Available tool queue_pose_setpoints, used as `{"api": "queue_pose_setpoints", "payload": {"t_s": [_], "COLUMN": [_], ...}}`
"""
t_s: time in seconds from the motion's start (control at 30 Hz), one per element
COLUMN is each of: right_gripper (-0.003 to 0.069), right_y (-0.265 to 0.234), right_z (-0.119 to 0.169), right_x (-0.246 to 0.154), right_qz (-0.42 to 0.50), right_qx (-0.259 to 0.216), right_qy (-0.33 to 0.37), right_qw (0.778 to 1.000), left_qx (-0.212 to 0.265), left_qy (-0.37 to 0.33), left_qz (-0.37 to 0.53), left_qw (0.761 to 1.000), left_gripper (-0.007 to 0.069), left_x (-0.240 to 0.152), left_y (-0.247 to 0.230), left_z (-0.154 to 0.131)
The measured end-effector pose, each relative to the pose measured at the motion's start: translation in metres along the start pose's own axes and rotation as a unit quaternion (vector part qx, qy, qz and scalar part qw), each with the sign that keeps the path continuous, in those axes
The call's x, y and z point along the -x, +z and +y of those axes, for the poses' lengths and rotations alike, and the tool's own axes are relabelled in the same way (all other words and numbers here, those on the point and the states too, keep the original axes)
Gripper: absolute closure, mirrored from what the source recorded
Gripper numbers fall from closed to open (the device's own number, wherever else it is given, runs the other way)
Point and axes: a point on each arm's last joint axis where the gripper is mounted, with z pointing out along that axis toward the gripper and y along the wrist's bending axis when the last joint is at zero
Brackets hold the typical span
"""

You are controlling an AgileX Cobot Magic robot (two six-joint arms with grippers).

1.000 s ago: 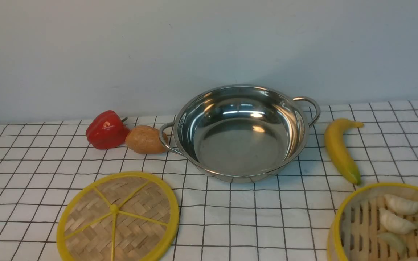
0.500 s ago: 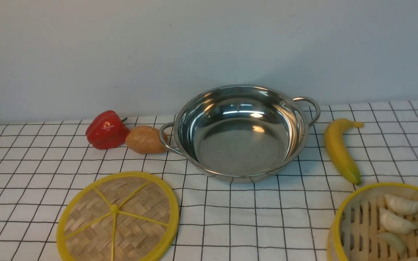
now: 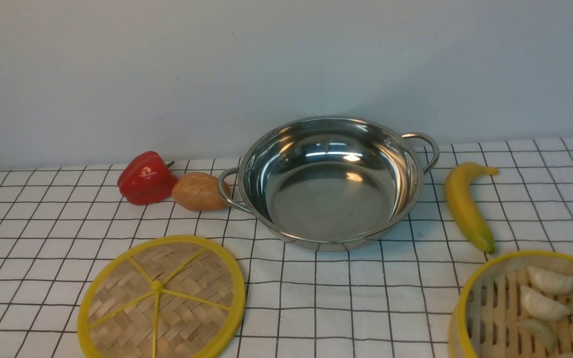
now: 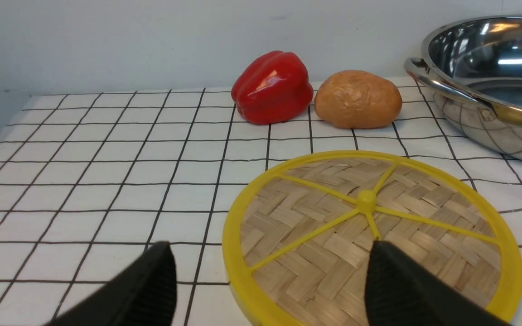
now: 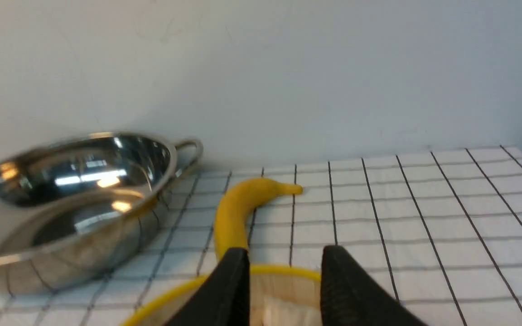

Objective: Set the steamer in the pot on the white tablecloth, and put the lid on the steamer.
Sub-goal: 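Reach for and grasp the rim of the bamboo steamer holding the buns with the right gripper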

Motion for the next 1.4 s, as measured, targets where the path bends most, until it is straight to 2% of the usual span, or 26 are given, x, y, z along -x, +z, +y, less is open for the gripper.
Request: {"api": "queue_pose_setpoints", "payload": {"t_s": [0.17, 0.33, 0.47, 0.6, 0.67, 0.77, 0.83, 0.87, 0.93, 1.03, 1.1, 1.27, 1.4], "right_gripper": [0.0416, 0.0416, 0.0416, 0.0416, 0.0416, 0.0416, 0.0416, 0.0416, 0.0416, 0.0416, 0.0416, 0.0405, 0.0399], "right_y": [-0.020, -0.025, -0.022, -0.013, -0.008, 0.004, 0.016, 0.017, 0.032, 0.052, 0.071, 0.109, 0.136], "right_z": [0.019, 0.032, 0.038, 0.043, 0.045, 0.053, 0.061, 0.061, 0.069, 0.072, 0.072, 0.066, 0.060], "right_x": [0.070, 0.101, 0.109, 0.105, 0.101, 0.097, 0.097, 0.095, 0.099, 0.100, 0.099, 0.094, 0.085], "right_qz": [-0.060, -0.032, -0.022, 0.030, 0.069, 0.165, 0.249, 0.257, 0.325, 0.381, 0.418, 0.462, 0.508], "right_qx": [0.028, 0.050, 0.073, 0.087, 0.090, 0.112, 0.148, 0.150, 0.187, 0.202, 0.200, 0.177, 0.162], "right_qy": [0.042, 0.092, 0.155, 0.193, 0.182, 0.099, 0.041, 0.038, 0.021, 0.013, 0.012, -0.006, -0.028], "right_qw": [0.997, 0.994, 0.985, 0.977, 0.977, 0.975, 0.956, 0.954, 0.927, 0.902, 0.886, 0.869, 0.845], "left_qx": [0.000, 0.000, 0.000, 0.000, 0.000, 0.000, 0.000, 0.000, 0.000, 0.000, 0.000, 0.000, 0.000], "left_qy": [0.000, 0.000, 0.000, 0.000, 0.000, 0.000, 0.000, 0.000, 0.000, 0.000, 0.000, 0.000, 0.000], "left_qz": [0.000, 0.000, 0.000, 0.000, 0.000, 0.000, 0.000, 0.000, 0.000, 0.000, 0.000, 0.000, 0.000], "left_qw": [1.000, 1.000, 1.000, 1.000, 1.000, 1.000, 1.000, 1.000, 1.000, 1.000, 1.000, 1.000, 1.000], "left_gripper": [0.0110, 0.0110, 0.0110, 0.0110, 0.0110, 0.0110, 0.0110, 0.0110, 0.0110, 0.0110, 0.0110, 0.0110, 0.0110], "left_x": [0.000, 0.000, 0.000, 0.000, 0.000, 0.000, 0.000, 0.000, 0.000, 0.000, 0.000, 0.000, 0.000], "left_y": [0.000, 0.000, 0.000, 0.000, 0.000, 0.000, 0.000, 0.000, 0.000, 0.000, 0.000, 0.000, 0.000], "left_z": [0.000, 0.000, 0.000, 0.000, 0.000, 0.000, 0.000, 0.000, 0.000, 0.000, 0.000, 0.000, 0.000]}}
